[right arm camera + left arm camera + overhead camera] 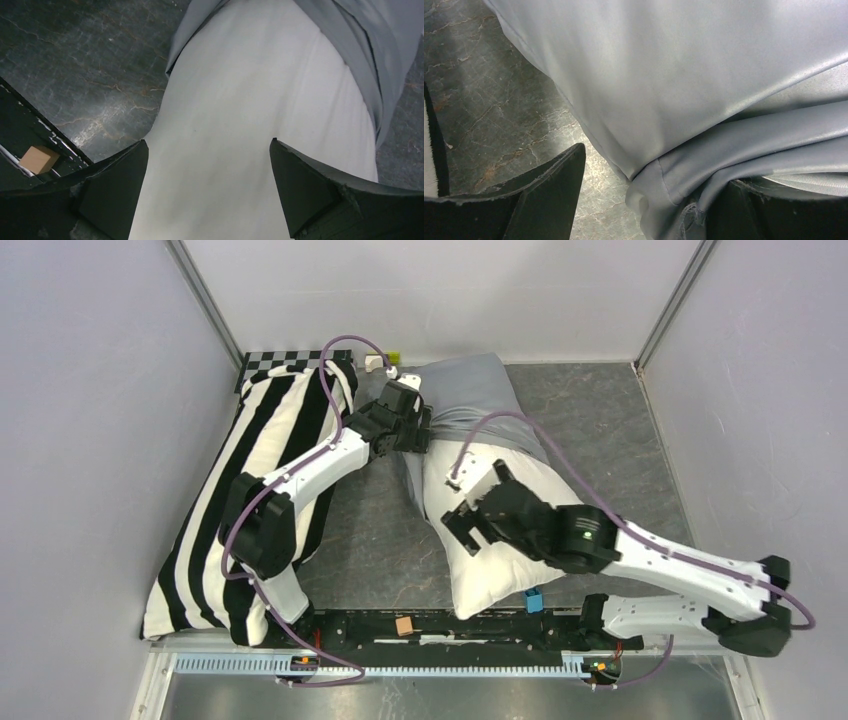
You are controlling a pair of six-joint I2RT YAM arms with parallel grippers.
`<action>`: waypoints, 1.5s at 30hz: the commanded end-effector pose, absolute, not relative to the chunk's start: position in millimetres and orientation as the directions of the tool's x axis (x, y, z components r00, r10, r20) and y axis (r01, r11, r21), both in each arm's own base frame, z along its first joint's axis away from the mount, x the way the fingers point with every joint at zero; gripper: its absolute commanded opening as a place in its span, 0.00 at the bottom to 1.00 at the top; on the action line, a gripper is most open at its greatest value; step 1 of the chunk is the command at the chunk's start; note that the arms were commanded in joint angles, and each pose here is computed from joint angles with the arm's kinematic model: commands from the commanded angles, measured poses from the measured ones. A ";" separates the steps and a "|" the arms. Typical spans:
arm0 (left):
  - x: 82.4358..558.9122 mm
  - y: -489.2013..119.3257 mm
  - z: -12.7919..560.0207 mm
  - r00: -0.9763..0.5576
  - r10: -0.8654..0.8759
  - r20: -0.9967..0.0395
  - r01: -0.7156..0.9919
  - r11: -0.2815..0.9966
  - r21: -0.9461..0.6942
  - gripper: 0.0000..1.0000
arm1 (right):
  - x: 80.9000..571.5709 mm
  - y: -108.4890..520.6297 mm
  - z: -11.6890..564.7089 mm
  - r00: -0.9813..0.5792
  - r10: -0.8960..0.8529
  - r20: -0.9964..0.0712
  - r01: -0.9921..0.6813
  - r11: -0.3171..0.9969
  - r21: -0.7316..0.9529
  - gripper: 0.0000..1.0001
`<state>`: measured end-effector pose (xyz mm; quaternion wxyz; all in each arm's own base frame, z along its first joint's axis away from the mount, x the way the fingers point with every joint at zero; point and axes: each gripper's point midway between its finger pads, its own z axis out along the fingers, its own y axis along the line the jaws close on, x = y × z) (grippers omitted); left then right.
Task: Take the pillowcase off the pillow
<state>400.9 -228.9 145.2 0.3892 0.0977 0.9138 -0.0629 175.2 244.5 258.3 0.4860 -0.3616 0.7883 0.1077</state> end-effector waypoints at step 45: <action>434.5 -136.9 114.6 -0.739 -0.003 -0.674 -0.101 0.989 0.106 0.86 | 203.8 134.6 290.3 -0.268 -0.334 -0.904 -0.338 0.911 -0.237 0.00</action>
